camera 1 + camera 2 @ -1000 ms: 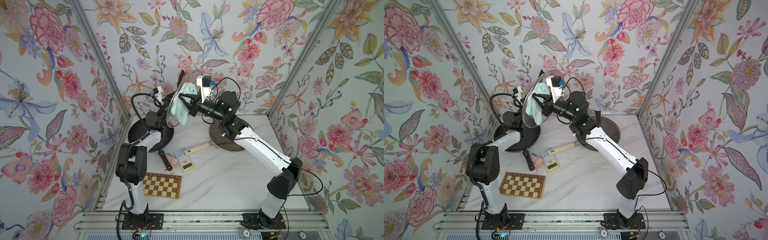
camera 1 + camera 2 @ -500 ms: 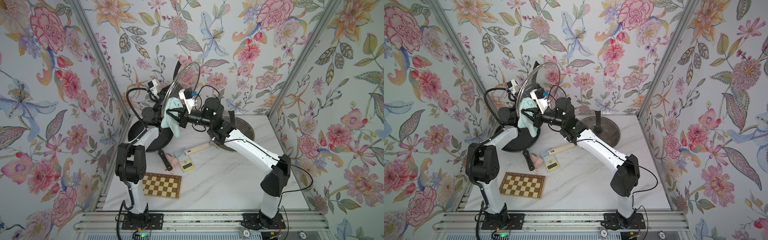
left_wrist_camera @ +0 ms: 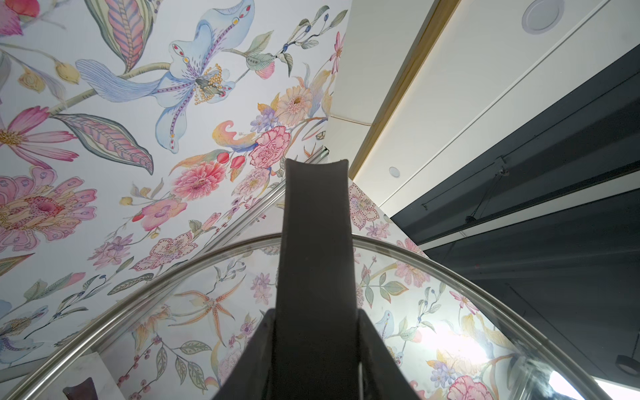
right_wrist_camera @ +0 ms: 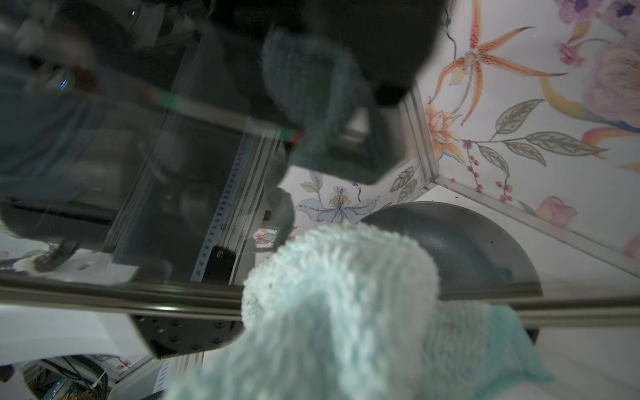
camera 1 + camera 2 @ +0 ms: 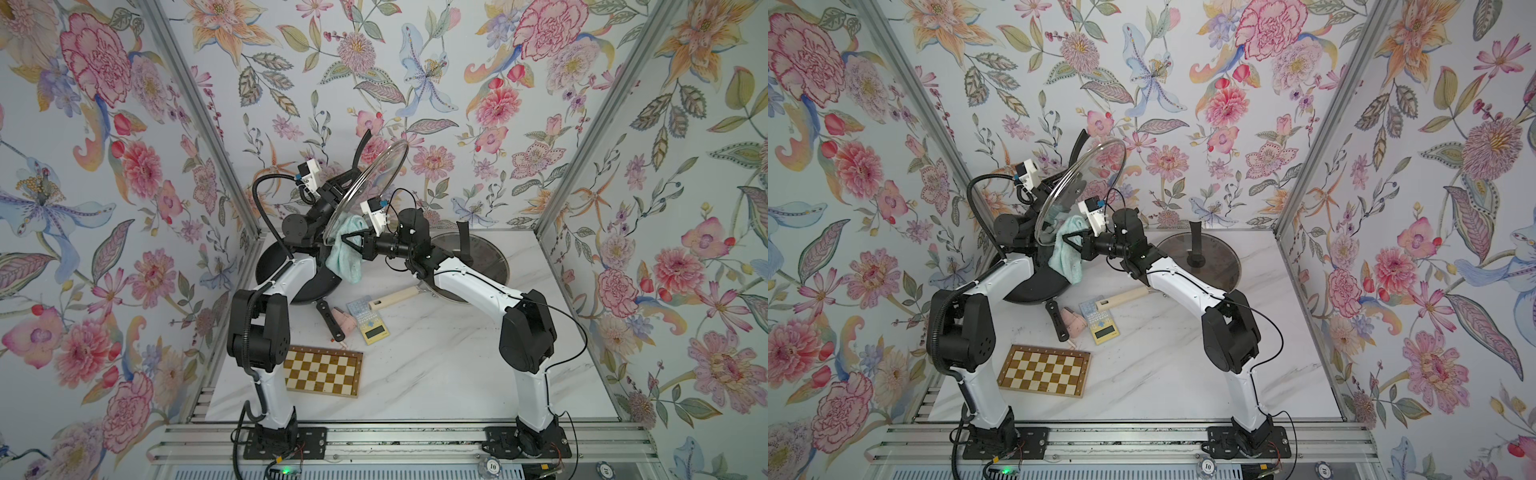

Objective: Wipe the pot lid with a cloth
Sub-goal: Wipe the pot lid.

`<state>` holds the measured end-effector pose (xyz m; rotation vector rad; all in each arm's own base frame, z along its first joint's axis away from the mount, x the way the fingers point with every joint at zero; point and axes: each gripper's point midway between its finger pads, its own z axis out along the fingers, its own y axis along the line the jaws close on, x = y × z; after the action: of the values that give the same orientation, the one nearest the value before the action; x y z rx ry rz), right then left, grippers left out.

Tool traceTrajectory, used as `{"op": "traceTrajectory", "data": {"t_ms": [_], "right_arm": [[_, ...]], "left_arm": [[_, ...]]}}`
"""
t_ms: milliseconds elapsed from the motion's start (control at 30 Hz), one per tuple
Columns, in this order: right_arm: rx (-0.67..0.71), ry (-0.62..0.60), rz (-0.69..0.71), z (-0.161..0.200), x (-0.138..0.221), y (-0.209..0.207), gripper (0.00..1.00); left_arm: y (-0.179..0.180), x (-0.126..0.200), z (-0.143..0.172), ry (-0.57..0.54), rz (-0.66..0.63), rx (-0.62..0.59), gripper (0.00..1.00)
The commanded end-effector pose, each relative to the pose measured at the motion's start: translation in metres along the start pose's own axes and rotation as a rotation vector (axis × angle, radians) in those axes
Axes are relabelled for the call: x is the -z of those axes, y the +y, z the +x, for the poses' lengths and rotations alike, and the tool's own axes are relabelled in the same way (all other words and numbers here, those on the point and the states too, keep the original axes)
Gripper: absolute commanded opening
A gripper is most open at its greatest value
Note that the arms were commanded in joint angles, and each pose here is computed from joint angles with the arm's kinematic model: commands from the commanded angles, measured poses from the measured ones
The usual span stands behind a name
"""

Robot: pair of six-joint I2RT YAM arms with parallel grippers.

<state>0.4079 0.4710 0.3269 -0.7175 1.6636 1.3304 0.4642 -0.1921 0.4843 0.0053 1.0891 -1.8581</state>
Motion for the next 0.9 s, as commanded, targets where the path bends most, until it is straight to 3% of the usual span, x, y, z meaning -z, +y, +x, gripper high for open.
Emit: {"op": "traceTrajectory", "data": {"t_ms": [0,67,200,500,667,867], "right_arm": [[-0.082,-0.050,0.090,-0.010,0.003,-0.044,0.00],[-0.082,-0.121,0.133,-0.039,0.017,-0.069,0.00],[-0.056,-0.224,0.175,-0.090,0.036,-0.080,0.00],[0.132,-0.431,0.145,-0.180,0.098,-0.006,0.00],[0.227,-0.499,0.091,-0.202,0.135,0.053,0.00],[0.292,-0.480,0.051,-0.184,0.152,0.106,0.00]], "left_arm": [[-0.116,-0.008,0.010,0.032,0.238,-0.141,0.00],[-0.110,-0.006,0.015,0.052,0.217,-0.128,0.00],[-0.090,0.005,0.023,0.071,0.162,-0.084,0.00],[-0.034,0.024,0.027,0.046,-0.060,-0.115,0.00],[-0.005,0.026,0.025,0.049,-0.189,-0.177,0.00],[0.009,0.023,0.019,0.025,-0.208,-0.178,0.00]]}}
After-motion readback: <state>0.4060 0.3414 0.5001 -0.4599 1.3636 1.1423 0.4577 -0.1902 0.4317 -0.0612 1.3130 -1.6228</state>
